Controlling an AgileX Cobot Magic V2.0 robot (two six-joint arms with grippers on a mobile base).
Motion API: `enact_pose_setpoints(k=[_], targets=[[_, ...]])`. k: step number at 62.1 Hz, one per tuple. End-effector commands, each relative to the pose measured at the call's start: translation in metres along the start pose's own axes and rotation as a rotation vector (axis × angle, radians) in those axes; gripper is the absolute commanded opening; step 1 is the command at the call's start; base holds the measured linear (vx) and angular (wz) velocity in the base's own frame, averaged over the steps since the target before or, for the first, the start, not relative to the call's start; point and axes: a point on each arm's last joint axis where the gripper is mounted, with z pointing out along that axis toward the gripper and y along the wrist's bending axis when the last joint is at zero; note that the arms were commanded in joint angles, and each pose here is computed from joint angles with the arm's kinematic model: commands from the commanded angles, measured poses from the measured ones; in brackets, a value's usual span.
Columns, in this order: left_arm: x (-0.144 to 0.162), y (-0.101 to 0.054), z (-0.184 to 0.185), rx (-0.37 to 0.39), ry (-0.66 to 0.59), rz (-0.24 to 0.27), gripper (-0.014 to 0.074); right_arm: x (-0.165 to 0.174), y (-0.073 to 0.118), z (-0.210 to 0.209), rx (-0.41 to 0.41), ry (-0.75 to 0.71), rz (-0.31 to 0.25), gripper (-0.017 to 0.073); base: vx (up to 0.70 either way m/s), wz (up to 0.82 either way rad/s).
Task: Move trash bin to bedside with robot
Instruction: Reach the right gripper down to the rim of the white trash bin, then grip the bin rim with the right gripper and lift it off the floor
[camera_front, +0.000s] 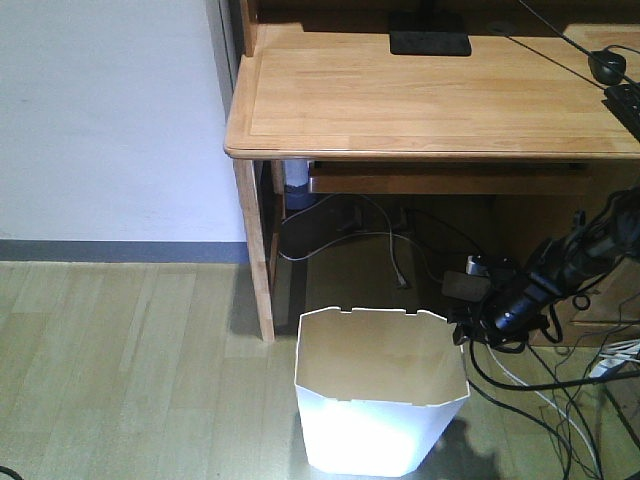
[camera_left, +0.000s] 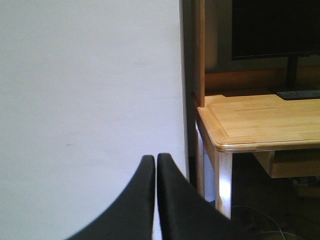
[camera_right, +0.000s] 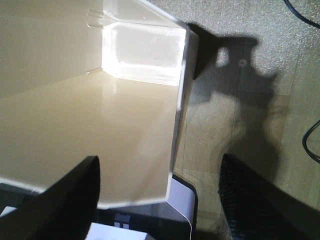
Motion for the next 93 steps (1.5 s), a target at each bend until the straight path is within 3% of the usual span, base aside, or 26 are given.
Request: enact_pose_setpoints(k=[1, 33, 42, 49, 54, 59, 68, 74, 81, 93], targets=[[-0.003, 0.0, 0.0, 0.007, -0.07, -0.023, -0.0006, -0.021, -0.001, -0.008, 0.002, -0.062, -0.016, 0.0469, 0.0, 0.0], [-0.003, 0.0, 0.0, 0.007, -0.07, -0.023, -0.0006, -0.037, -0.02, 0.075, -0.019, -0.041, -0.014, 0.0428, 0.0, 0.0], [-0.003, 0.0, 0.0, 0.007, -0.07, -0.023, -0.0006, -0.038, -0.025, 0.089, -0.008, -0.004, 0.0, 0.0314, 0.0, 0.0], [-0.003, 0.0, 0.0, 0.007, -0.07, -0.023, -0.0006, -0.037, -0.025, 0.093, -0.027, 0.07, -0.006, 0.012, 0.0, 0.0], [-0.003, 0.0, 0.0, 0.007, -0.07, -0.023, -0.0006, -0.041, -0.022, 0.09, -0.058, 0.087, -0.001, -0.0015, 0.0, 0.0], [-0.003, 0.0, 0.0, 0.007, -0.07, -0.023, -0.0006, -0.047, -0.017, 0.083, -0.111, 0.076, -0.002, -0.0011, 0.0, 0.0], [-0.003, 0.0, 0.0, 0.007, -0.07, -0.023, -0.0006, -0.054, -0.007, 0.065, -0.256, 0.05, -0.075, -0.0006, 0.0, 0.0], [-0.003, 0.0, 0.0, 0.007, -0.07, -0.023, -0.0006, -0.055, -0.005, 0.049, -0.314, 0.001, -0.042, -0.0004, 0.0, -0.01], [-0.003, 0.0, 0.0, 0.007, -0.07, -0.023, -0.0006, -0.047, -0.007, 0.028, -0.335, -0.06, 0.0, -0.0003, 0.0, -0.02], [-0.003, 0.0, 0.0, 0.007, -0.07, -0.023, -0.0006, -0.025, -0.015, -0.024, -0.307, -0.15, 0.008, -0.0003, 0.0, -0.01]])
